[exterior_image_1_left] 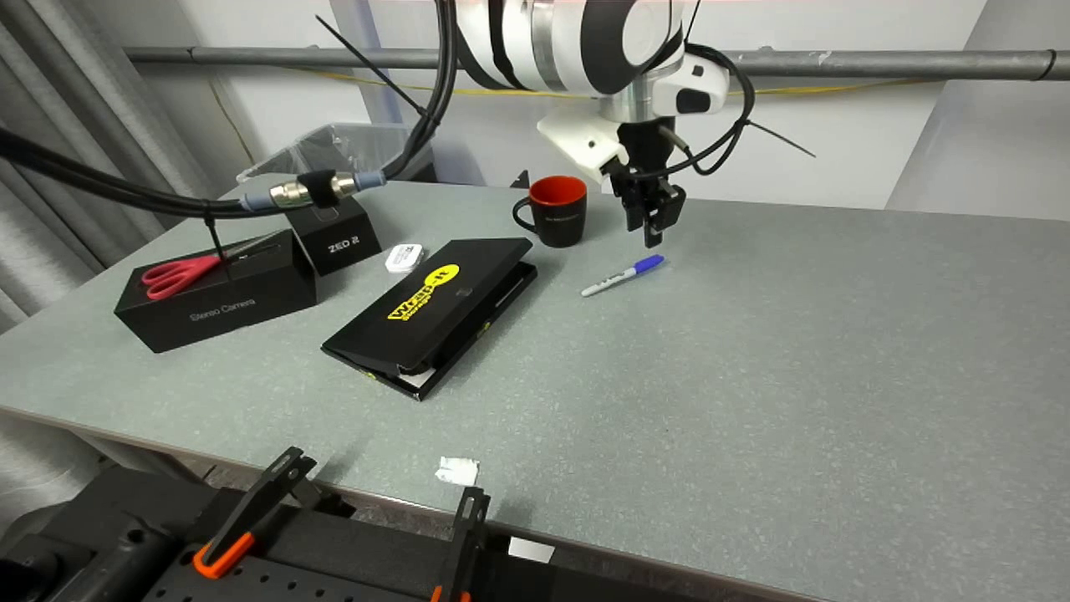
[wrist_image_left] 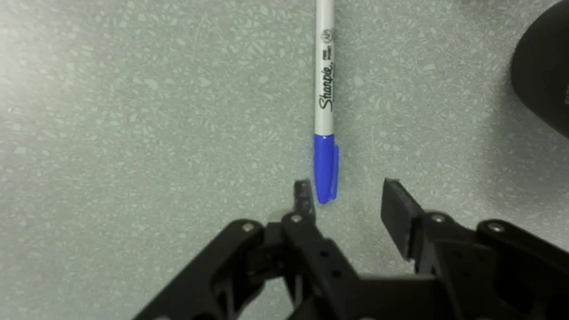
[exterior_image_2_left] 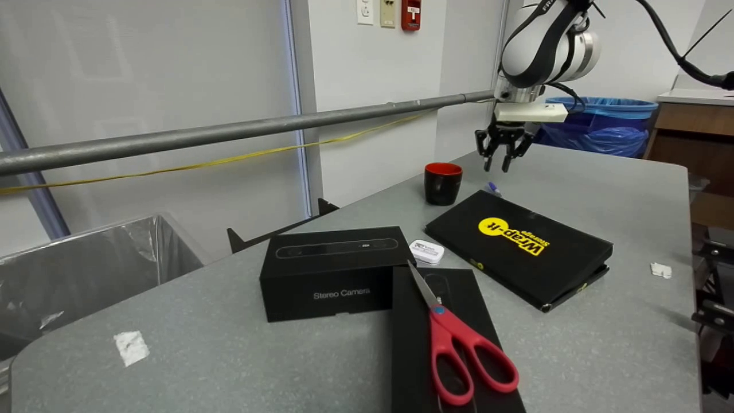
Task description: Pick up the marker from the cup and place it on the table
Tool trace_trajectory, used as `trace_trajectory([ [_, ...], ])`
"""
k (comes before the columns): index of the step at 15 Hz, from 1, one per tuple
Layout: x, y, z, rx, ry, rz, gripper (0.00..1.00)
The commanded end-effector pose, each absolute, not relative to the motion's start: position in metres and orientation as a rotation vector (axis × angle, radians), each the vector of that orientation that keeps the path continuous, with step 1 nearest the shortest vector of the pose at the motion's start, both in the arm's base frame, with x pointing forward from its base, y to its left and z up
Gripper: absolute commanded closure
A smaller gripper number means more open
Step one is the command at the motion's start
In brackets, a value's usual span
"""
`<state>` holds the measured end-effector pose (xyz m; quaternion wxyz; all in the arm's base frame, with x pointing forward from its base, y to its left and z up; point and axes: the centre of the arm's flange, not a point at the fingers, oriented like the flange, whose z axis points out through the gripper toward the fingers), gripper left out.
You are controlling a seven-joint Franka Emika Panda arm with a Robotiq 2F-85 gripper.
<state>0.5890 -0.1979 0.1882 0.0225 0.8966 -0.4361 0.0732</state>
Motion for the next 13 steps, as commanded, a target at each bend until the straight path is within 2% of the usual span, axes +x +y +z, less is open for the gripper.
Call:
trace_trajectory([
  [1, 0.607, -0.193, 0.188, 2.765, -1.369, 0.262, 0.23],
  [4, 0.612, -0.189, 0.194, 2.777, -1.364, 0.28, 0.01],
  [13, 0.611, -0.187, 0.201, 2.8, -1.322, 0.282, 0.0],
])
